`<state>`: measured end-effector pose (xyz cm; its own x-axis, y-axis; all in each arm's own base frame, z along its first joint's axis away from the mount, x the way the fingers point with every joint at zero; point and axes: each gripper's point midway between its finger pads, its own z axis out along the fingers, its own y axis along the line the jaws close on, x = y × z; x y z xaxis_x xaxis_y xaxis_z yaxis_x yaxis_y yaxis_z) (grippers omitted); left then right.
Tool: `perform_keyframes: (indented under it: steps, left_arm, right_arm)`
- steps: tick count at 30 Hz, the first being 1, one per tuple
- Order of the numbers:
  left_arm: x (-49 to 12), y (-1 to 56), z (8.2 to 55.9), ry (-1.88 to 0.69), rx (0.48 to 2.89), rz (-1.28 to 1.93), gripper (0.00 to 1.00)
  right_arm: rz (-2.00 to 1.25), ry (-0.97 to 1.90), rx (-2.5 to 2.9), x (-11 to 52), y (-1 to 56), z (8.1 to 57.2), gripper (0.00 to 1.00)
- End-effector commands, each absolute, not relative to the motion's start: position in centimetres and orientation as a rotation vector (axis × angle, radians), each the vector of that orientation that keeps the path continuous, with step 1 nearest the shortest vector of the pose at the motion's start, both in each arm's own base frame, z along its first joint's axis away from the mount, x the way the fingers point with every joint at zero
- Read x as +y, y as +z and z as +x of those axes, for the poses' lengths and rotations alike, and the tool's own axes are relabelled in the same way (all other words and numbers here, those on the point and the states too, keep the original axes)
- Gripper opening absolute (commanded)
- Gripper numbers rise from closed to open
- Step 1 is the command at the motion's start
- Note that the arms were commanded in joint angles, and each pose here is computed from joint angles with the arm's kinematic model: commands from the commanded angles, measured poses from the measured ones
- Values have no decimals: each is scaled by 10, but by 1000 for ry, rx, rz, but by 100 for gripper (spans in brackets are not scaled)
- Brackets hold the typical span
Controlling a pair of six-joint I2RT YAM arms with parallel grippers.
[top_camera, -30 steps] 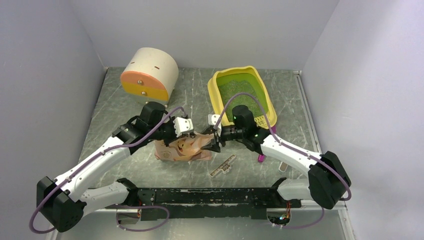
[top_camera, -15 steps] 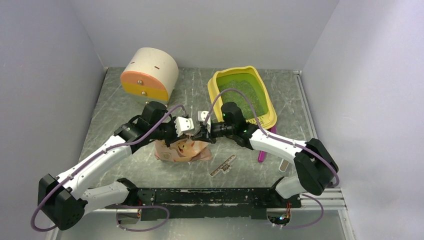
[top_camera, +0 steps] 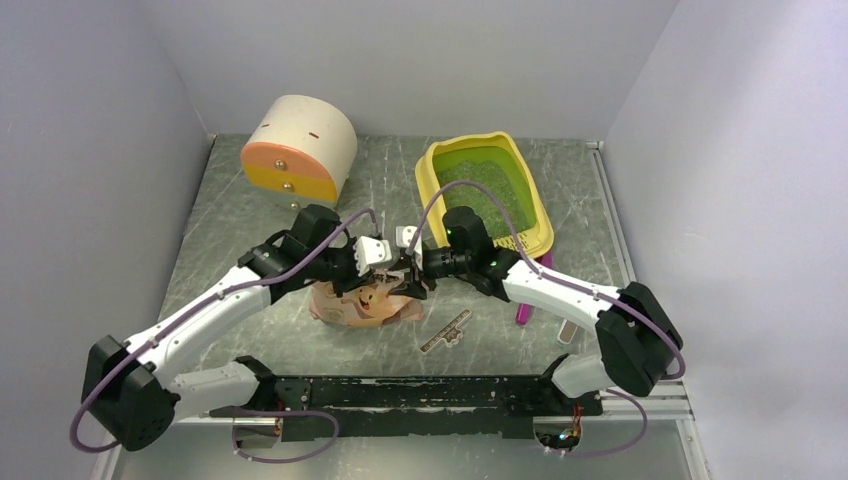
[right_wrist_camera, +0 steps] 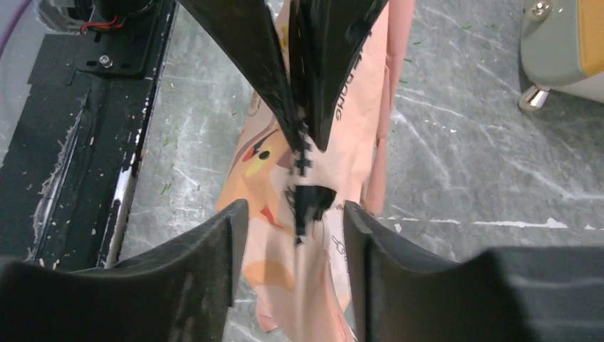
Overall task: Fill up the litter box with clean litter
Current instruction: Close the cat litter bag at the center of the board.
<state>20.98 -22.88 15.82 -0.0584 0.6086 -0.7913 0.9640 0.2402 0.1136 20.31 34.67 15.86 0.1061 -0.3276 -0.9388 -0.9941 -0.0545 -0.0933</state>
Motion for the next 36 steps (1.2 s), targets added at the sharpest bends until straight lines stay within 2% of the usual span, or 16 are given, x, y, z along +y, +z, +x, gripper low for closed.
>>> perform_keyframes:
  steps: [1,5,7,9,10,11,12,16,17,20,21,23,24,28,31,36]
  left_arm:
    - [-230,148,204,-643,1804,1507,12]
    - [-234,160,208,-644,1751,1453,6]
    - [-236,168,209,-640,1722,1431,5]
    - [-233,171,210,-621,1722,1424,5]
    - [-232,172,210,-613,1725,1428,5]
    - [-230,171,210,-606,1732,1435,5]
    - [-228,171,209,-600,1736,1439,5]
    - [-220,167,209,-572,1763,1441,5]
    - [-219,166,209,-572,1766,1442,5]
    - [-223,168,207,-599,1747,1446,6]
    - [-226,169,206,-618,1735,1451,14]
    - [-230,169,204,-647,1722,1458,19]
    - [-231,169,204,-655,1719,1465,20]
    - [-231,167,207,-645,1725,1461,38]
    - [-232,169,213,-625,1729,1434,43]
    - [-232,176,221,-595,1725,1389,54]
  right_arm:
    - [-1494,967,1332,349,163,206,59]
    - [-1392,1050,1387,361,164,212,60]
    - [-1387,1075,1387,365,162,211,44]
    - [-1382,1049,1395,362,156,212,35]
    - [-1392,1028,1398,359,153,212,25]
    - [-1411,991,1400,355,150,214,6]
    - [-1419,950,1412,352,148,217,0]
    - [-1472,877,1420,341,144,220,0]
    - [-1467,870,1430,340,145,222,2]
    - [-1439,898,1424,340,154,218,37]
    - [-1419,912,1409,340,160,215,43]
    - [-1345,907,1385,337,176,216,56]
    - [-1294,893,1381,335,184,219,60]
    - [-1118,801,1431,314,206,232,69]
    - [-920,742,1555,292,213,244,74]
    - [-397,669,1858,238,206,252,97]
